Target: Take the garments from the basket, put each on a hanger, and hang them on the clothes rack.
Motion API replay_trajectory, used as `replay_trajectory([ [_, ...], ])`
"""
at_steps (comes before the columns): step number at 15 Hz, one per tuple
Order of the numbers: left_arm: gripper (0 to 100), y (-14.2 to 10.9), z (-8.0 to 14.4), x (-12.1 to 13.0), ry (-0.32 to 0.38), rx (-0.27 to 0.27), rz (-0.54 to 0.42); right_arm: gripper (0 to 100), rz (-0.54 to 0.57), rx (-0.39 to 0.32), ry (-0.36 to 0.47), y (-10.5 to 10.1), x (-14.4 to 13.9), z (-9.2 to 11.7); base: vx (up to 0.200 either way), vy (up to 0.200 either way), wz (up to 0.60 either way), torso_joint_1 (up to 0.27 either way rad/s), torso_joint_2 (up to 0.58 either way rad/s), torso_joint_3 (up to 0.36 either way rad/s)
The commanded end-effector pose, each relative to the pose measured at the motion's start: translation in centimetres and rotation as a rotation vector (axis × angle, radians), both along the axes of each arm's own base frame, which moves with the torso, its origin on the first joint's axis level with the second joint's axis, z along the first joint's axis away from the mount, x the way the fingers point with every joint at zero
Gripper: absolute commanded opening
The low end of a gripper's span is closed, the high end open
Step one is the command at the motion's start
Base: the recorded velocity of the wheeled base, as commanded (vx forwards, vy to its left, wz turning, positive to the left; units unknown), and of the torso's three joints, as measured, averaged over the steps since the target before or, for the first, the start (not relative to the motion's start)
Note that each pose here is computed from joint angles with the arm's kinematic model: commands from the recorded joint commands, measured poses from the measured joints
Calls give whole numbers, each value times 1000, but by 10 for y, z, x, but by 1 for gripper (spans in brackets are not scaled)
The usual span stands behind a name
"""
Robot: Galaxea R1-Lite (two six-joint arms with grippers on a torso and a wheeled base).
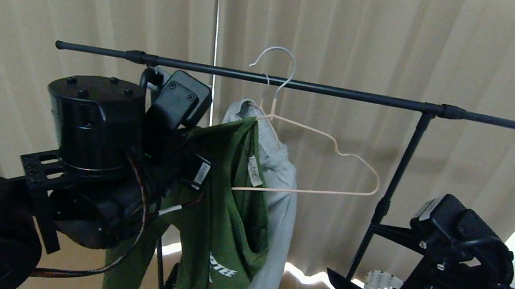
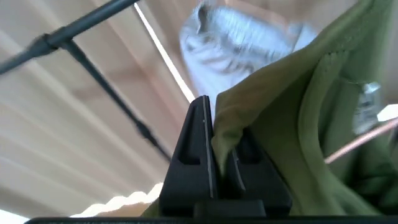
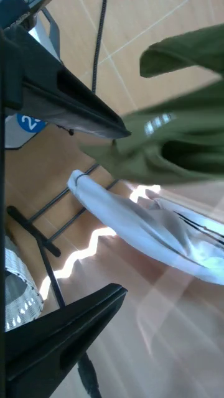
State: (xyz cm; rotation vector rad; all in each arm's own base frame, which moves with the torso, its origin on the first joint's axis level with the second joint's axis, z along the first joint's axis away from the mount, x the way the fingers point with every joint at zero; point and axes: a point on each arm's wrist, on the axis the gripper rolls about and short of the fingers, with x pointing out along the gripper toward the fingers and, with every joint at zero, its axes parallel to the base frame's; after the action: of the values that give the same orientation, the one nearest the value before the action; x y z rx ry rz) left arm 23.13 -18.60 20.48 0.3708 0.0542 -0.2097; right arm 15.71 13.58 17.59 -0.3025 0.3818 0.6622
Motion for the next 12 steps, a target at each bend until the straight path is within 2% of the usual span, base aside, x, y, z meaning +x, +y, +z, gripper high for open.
replay_trajectory([
  [1, 0, -10, 5, 0, -14, -26, -24, 100, 11, -29, 36, 9, 7, -10, 0, 0, 0, 0, 0, 0],
  [4, 0, -20, 22, -2, -52, -90, -50, 100, 21, -2, 0, 23, 19, -15, 0, 0, 0, 0, 0, 0],
  [9, 0, -29, 29, -6, -72, -123, -82, 100, 18, 12, -15, 43, 40, -22, 0, 0, 0, 0, 0, 0],
  [12, 0, -30, 29, -8, -70, -122, -88, 100, -7, 1, -12, 50, 54, -26, 0, 0, 0, 0, 0, 0],
])
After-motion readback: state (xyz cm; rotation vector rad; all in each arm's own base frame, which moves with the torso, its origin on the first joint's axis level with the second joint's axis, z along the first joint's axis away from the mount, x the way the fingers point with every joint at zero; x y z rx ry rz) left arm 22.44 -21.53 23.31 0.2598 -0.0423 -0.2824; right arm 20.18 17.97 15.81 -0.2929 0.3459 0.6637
